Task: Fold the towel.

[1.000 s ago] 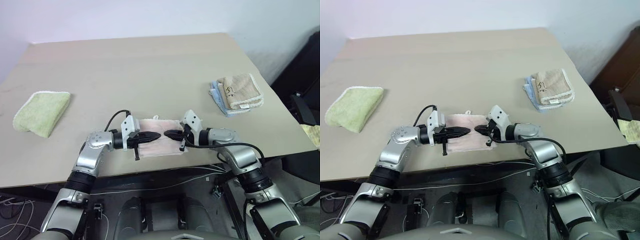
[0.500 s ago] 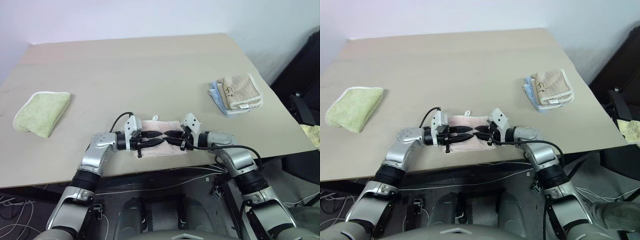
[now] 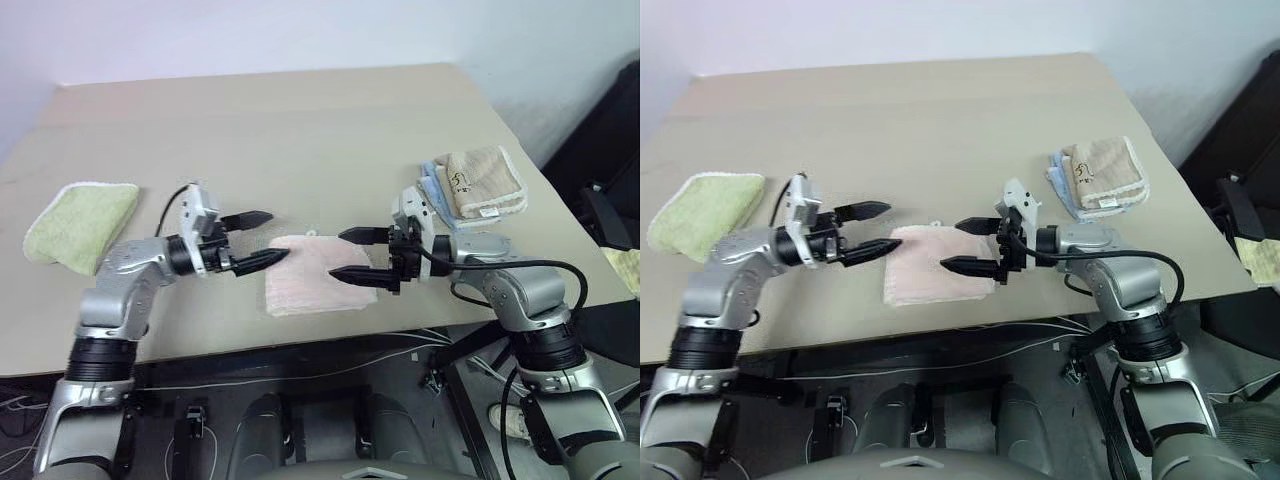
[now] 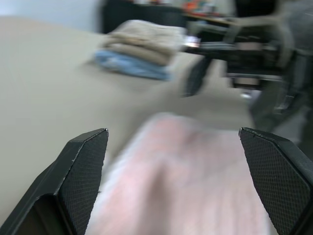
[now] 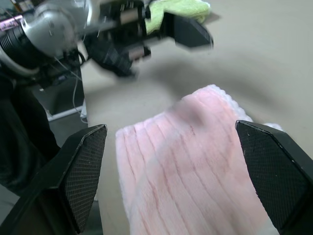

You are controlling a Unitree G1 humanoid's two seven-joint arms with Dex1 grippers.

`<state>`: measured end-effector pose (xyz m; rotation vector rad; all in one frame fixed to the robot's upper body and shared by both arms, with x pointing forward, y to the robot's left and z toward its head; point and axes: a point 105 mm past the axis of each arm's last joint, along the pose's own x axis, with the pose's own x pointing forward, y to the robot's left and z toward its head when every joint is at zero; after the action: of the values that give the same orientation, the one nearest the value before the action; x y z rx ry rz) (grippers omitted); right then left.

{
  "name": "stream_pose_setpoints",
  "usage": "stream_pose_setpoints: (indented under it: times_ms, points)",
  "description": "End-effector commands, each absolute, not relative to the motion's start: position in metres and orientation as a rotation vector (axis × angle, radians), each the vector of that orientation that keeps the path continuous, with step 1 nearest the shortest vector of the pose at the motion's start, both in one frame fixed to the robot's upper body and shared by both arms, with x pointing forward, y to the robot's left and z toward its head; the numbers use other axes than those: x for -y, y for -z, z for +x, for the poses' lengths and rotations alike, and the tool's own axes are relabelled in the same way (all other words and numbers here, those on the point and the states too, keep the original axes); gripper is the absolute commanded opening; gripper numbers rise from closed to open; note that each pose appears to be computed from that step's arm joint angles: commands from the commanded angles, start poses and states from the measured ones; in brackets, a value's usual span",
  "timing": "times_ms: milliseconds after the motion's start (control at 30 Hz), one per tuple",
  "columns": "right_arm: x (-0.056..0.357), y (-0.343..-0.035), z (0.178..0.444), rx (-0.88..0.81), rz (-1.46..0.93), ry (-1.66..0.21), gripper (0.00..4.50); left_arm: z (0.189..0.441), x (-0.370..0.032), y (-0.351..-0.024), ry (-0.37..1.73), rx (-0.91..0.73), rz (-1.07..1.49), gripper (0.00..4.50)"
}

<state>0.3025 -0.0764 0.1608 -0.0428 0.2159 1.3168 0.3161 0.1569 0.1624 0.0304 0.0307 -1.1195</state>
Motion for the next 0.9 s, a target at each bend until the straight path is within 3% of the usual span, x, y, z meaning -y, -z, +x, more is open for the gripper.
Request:
stream_pose_setpoints:
  times_ms: [33,233,533,733,900]
  points:
    - [0.081,-0.173,0.299,-0.161,-0.04,-1.313,4.48,0.312,-0.187,-0.151,0.943,-0.207,-0.101,4.5]
    - [0.082,-0.165,0.299,-0.185,0.019,-1.282,4.48,0.299,-0.197,-0.146,0.866,-0.357,-0.393,4.5]
    - [0.082,-0.162,0.305,-0.195,0.058,-1.22,4.48,0.272,-0.15,-0.119,0.989,-0.627,-0.651,4.5]
    - [0.095,-0.159,0.311,-0.204,0.031,-1.15,4.48,0.276,-0.123,-0.095,0.96,-0.72,-0.719,4.5]
    - [0.101,-0.158,0.31,-0.204,0.017,-1.114,4.48,0.285,-0.115,-0.1,0.967,-0.707,-0.789,4.5]
